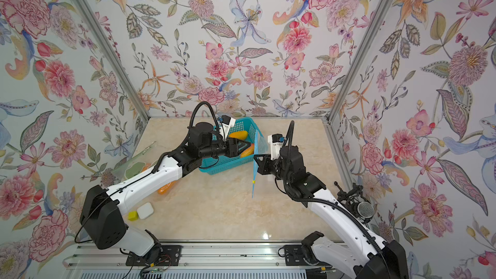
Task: Place the mango in a zip-top bag and seal the zipper
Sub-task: Pick up the zipper food storage bag at the center of the board, then open the zipper of the food storage bag.
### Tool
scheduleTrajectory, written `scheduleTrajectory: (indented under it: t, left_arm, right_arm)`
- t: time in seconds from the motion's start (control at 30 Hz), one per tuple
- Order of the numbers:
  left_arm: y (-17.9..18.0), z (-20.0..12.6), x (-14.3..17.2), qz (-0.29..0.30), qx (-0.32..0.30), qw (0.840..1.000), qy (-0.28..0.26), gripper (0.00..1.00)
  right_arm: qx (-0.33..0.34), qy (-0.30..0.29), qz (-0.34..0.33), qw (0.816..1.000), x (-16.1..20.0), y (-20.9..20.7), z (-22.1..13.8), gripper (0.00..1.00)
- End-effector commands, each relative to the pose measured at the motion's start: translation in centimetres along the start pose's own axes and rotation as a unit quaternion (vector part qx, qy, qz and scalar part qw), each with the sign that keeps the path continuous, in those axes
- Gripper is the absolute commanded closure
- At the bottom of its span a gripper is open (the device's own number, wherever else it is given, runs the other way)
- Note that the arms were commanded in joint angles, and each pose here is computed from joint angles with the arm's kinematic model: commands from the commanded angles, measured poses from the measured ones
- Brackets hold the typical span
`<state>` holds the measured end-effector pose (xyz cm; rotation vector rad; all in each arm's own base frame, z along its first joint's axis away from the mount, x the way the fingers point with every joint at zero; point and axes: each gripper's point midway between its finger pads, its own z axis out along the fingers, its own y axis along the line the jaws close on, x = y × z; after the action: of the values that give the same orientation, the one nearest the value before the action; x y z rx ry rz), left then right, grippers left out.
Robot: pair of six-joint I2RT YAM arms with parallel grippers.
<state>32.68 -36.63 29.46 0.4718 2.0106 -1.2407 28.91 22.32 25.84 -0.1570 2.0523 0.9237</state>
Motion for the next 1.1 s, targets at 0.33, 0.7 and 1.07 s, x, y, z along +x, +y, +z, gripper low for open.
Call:
scheduleTrajectory:
  t: [0.33, 0.7, 1.07]
  left_arm:
    - [-0.6, 2.8, 1.3, 0.006, 0.032, 0.999, 0.044, 0.61]
    - [-1.1, 3.4, 2.5, 0.002, 0.048, 0.996, 0.078, 0.64]
    - [-0.1, 3.1, 3.1, -0.008, 0.026, 0.996, 0.082, 0.69]
  right_arm:
    - [-0.009, -0.011, -0.003, 1.0, -0.4, 0.7, 0.2, 1.0]
    - [0.0, -0.007, -0.006, 1.0, -0.4, 0.4, 0.8, 1.0]
    - [0.003, -0.008, -0.012, 1.0, -0.5, 0.5, 1.1, 1.0]
